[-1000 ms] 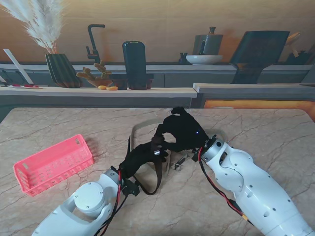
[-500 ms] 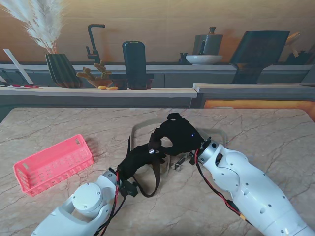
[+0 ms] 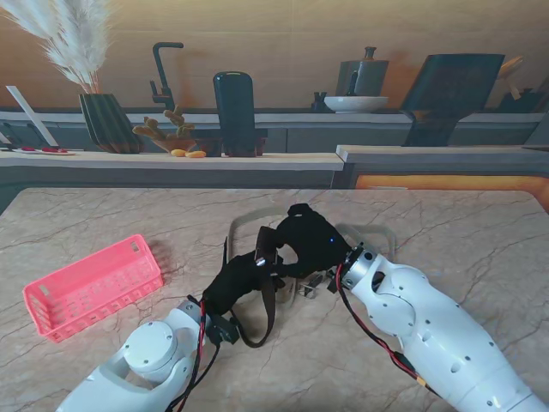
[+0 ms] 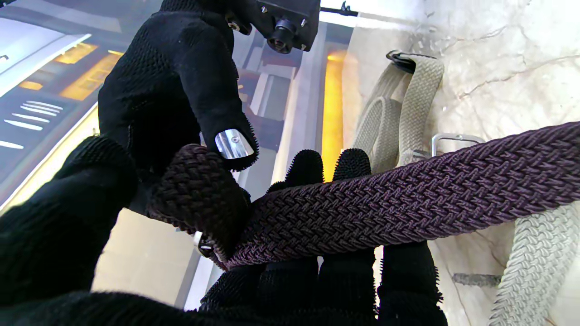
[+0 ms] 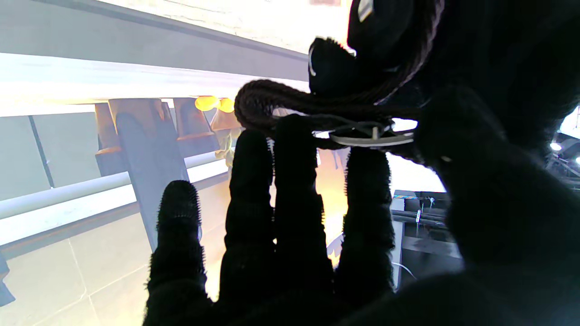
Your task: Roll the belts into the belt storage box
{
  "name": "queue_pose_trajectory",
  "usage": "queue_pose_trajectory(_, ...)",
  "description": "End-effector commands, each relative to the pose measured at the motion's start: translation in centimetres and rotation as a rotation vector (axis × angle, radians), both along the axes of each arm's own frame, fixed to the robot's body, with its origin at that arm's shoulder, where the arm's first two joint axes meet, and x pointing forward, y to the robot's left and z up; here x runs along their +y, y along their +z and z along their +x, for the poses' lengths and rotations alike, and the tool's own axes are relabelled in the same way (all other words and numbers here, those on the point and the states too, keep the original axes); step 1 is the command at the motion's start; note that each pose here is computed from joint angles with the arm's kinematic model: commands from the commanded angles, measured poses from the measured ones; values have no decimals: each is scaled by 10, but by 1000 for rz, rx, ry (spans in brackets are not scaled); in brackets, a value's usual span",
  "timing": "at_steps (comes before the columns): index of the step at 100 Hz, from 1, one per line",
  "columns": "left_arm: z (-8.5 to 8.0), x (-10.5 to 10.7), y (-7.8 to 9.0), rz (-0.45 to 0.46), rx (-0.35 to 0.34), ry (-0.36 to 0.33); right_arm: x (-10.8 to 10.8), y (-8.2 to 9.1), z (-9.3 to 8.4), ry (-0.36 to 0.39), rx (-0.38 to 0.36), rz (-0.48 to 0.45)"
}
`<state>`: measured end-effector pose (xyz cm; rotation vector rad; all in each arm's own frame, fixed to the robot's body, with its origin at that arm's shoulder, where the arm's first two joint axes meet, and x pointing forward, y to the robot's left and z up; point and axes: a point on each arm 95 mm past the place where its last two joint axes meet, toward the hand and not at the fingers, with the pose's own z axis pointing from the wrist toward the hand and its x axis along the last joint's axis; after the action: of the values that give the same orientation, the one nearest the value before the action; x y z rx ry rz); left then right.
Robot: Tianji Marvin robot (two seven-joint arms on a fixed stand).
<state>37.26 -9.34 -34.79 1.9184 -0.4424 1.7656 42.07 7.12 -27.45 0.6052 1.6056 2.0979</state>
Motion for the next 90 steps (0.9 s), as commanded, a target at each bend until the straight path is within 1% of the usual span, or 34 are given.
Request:
queue_pose_trajectory(1, 1, -11, 22, -45, -52, -20, 1, -19, -6, 9, 44, -36)
queue_pose_trajectory(29, 2, -9, 24, -13, -70, -48, 0, -19, -6, 1, 40, -41)
queue_pose_trajectory(45, 2, -9, 23, -7, -52, -46, -3, -11, -10, 1, 12, -27)
queue_pose_trajectory(55, 3, -9, 22, -10, -39, -49, -5, -1, -16, 11, -25, -4)
queue_pose_trajectory(70, 4, -9, 21, 1, -37, -56, -12, 19, -28, 5, -118, 45)
queue_pose_trajectory(82, 5, -10, 20, 21, -43, -54, -23, 35, -37, -38, -201, 80)
queue_pose_trajectory(90, 5, -9, 20, 26, -45, -55, -32, 42, -40, -87, -220, 102)
